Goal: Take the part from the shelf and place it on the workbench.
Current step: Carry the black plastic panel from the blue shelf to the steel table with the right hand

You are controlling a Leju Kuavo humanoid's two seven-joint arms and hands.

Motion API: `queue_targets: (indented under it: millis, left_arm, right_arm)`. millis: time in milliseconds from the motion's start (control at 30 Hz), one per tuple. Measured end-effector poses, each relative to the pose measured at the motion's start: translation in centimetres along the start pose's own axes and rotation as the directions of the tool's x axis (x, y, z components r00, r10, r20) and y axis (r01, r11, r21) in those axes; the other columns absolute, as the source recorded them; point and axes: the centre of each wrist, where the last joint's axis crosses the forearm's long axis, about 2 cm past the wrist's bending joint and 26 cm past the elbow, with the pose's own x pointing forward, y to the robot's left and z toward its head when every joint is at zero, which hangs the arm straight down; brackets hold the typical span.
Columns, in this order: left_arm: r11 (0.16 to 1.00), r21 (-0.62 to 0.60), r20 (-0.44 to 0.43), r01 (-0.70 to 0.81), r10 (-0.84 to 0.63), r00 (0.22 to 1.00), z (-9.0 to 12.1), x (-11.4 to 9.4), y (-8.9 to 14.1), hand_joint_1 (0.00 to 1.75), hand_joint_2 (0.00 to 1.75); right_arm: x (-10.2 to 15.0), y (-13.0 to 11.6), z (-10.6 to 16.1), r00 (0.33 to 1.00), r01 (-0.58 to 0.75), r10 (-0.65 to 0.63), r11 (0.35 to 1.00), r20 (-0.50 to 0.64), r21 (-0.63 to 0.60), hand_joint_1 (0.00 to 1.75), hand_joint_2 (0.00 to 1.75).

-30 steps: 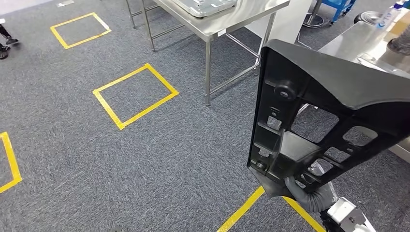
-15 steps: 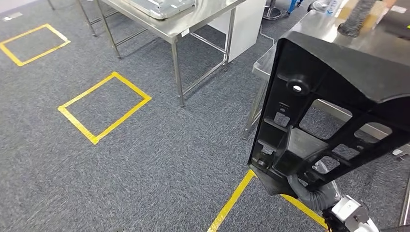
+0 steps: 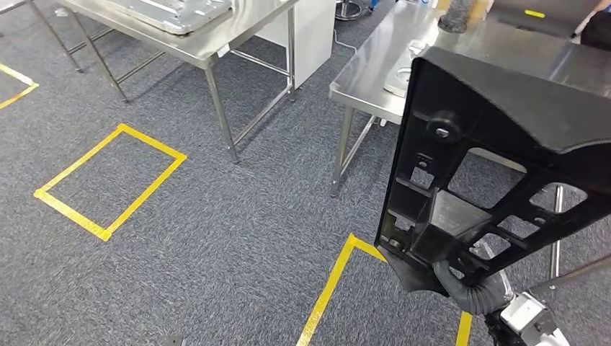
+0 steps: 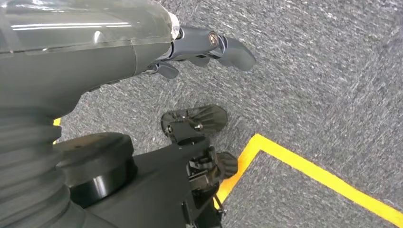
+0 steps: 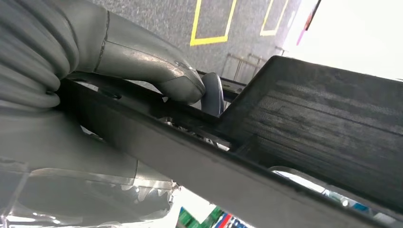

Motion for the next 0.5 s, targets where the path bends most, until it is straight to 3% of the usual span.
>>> queue_targets:
  millis: [500]
  left_arm:
    - [1.0,0.021,0.003,-0.01,0.01,1.0,-0.1,0.2,0.4,0.0,1.75]
  right_arm:
    - [-0.2,0.1,-1.2,1.0,0.011,-0.011,1.0,0.016,-0.014,1.75,1.75]
